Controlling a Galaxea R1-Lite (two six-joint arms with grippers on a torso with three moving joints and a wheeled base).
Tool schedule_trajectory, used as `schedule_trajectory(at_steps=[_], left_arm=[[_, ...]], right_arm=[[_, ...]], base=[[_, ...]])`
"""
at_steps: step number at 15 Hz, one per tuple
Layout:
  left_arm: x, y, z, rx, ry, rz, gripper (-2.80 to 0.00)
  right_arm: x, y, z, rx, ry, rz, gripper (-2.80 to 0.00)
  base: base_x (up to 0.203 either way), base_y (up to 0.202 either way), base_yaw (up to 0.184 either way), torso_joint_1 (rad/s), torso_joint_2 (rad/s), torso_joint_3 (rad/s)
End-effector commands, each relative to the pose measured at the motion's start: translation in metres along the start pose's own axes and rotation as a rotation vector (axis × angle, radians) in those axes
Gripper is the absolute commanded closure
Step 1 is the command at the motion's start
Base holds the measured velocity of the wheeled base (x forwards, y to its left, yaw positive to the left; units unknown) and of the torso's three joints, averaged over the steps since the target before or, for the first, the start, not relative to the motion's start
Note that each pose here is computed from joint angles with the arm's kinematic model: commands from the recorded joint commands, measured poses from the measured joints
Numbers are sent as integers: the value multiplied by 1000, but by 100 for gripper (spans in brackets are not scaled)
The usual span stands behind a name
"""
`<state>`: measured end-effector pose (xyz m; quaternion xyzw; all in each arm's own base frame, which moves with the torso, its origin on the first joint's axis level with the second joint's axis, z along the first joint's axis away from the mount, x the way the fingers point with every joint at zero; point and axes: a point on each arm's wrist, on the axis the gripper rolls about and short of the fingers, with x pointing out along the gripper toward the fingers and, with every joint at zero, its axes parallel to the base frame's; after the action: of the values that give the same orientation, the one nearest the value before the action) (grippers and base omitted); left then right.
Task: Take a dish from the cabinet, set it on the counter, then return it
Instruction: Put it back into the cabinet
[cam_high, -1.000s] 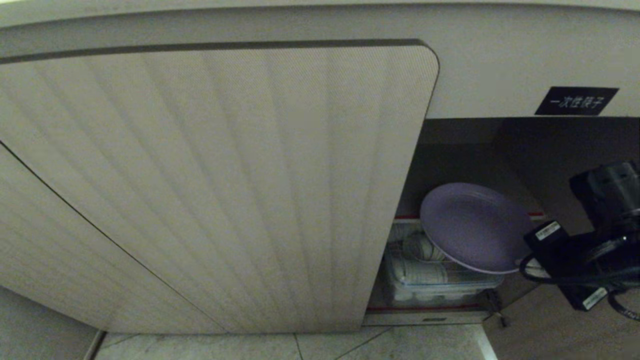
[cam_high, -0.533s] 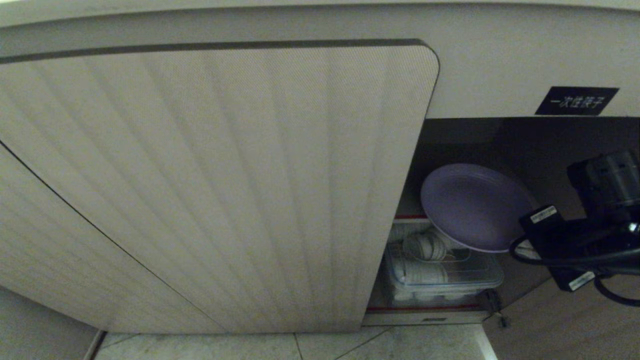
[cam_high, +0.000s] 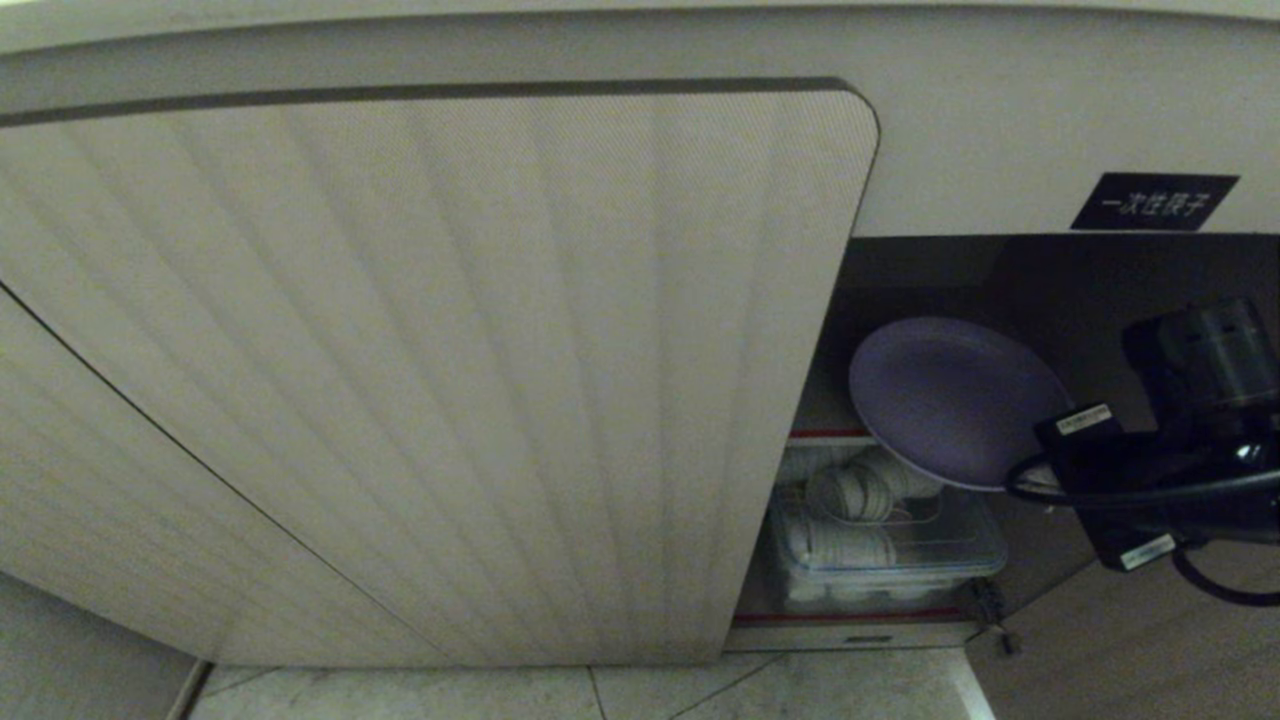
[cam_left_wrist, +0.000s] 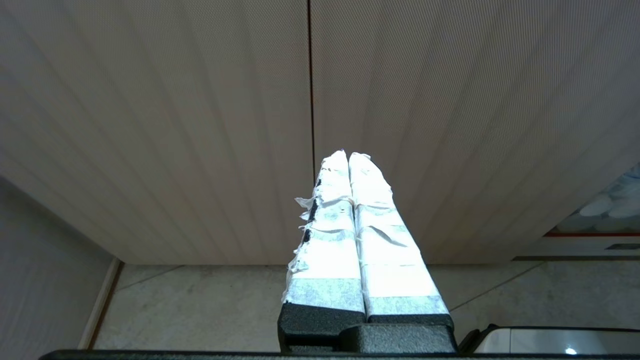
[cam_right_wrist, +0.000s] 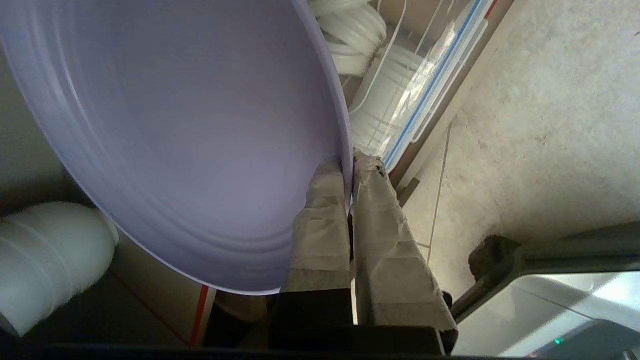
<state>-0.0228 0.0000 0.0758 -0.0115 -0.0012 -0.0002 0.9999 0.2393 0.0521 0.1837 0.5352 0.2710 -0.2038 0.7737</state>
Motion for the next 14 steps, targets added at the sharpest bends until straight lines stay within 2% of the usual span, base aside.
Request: schedule_trajectory(at_steps=[1, 4, 10, 14], left_arm=[[0, 0, 0, 0, -1, 0, 0], [0, 0, 0, 0, -1, 0, 0], [0, 0, 0, 0, -1, -1, 0], [0, 0, 0, 0, -1, 0, 0]], right_arm=[[3, 1, 0, 10, -14, 6, 0], [6, 8, 1, 48, -45, 54, 0], [17, 7, -2, 58, -85, 21, 0], [24, 9, -3, 67, -101, 34, 0]], base=[[0, 0, 0, 0, 0, 0], [0, 0, 0, 0, 0, 0], [0, 0, 0, 0, 0, 0], [0, 0, 0, 0, 0, 0]])
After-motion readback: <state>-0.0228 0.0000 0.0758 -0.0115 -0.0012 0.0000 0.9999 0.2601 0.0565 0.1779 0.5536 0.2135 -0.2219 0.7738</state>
